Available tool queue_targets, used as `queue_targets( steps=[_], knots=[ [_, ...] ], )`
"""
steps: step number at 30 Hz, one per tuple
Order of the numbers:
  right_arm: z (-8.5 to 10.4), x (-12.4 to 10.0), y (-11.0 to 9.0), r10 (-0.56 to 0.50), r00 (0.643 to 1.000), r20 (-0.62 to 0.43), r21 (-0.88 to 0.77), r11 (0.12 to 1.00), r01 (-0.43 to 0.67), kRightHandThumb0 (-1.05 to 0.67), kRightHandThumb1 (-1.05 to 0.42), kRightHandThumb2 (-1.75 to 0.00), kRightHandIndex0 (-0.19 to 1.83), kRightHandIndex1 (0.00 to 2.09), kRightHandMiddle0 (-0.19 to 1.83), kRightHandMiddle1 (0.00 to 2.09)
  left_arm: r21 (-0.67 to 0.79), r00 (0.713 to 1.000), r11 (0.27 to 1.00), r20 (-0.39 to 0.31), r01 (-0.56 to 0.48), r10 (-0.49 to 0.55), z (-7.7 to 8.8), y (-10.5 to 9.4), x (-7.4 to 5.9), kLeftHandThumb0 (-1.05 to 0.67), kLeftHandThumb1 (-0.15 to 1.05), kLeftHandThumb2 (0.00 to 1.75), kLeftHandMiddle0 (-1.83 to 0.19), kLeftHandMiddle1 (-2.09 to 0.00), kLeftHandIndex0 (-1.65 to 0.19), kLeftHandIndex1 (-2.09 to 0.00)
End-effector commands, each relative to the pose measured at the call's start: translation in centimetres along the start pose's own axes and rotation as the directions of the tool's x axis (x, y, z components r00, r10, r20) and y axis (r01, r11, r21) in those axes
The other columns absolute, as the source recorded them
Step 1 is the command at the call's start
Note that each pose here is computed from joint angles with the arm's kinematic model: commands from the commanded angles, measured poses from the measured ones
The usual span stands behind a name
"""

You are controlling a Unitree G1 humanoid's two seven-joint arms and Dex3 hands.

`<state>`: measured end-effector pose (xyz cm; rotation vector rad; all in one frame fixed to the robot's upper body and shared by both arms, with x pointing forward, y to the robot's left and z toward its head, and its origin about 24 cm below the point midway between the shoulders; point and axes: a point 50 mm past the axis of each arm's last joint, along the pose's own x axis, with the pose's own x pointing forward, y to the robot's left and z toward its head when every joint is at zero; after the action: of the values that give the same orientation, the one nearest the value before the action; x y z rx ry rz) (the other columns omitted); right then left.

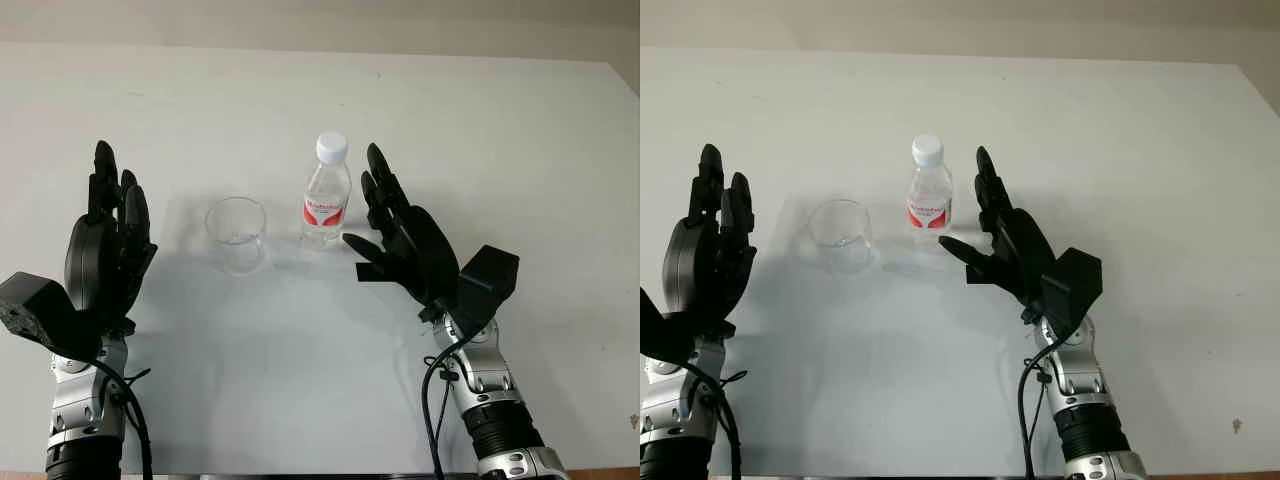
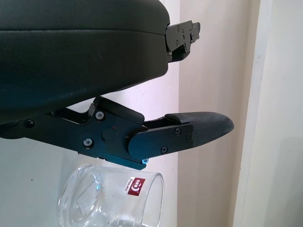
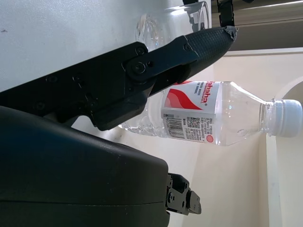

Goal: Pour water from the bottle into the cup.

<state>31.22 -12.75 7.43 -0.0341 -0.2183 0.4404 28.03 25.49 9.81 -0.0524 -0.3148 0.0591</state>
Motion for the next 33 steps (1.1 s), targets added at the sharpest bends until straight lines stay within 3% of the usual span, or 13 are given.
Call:
queue_targets(
  steps=[1,11,24,33],
  knots=[
    [0.2,-0.3,-0.2,-0.003,1.0,0.013,-0.003,1.0,0.003,-0.97,-1.0,-0.05,-0.19,0.0,-0.19,0.0,-0.004,1.0,1.0,0.002,-0.002,0.002,0.1,0.0,-0.4,-0.76,1.05,0.56,0.19,0.0,0.19,0.0],
    [0.2,0.4,-0.5,0.013,1.0,-0.005,-0.02,1.0,-0.013,-0.92,-0.97,-0.05,-0.19,0.0,-0.19,0.0,-0.004,1.0,1.0,-0.002,-0.009,0.009,-0.1,-0.1,-0.3,-0.75,1.05,0.55,0.19,0.0,0.19,0.0],
    [2.5,5.7,0.2,0.088,0.996,0.025,-0.051,0.995,-0.087,-0.92,-0.91,-0.04,-0.19,0.0,-0.19,0.0,-0.019,1.0,1.0,0.007,-0.015,0.015,-0.1,-0.3,-0.2,-0.75,1.05,0.55,0.19,0.0,0.19,0.0],
    [2.7,7.2,1.4,0.139,0.99,0.006,-0.17,0.976,-0.136,-0.98,-0.92,-0.05,-0.19,0.0,-0.19,0.0,-0.008,0.999,1.0,0.024,-0.022,0.022,0.1,0.0,-0.2,-0.74,1.05,0.56,0.19,0.0,0.19,0.0]
  ],
)
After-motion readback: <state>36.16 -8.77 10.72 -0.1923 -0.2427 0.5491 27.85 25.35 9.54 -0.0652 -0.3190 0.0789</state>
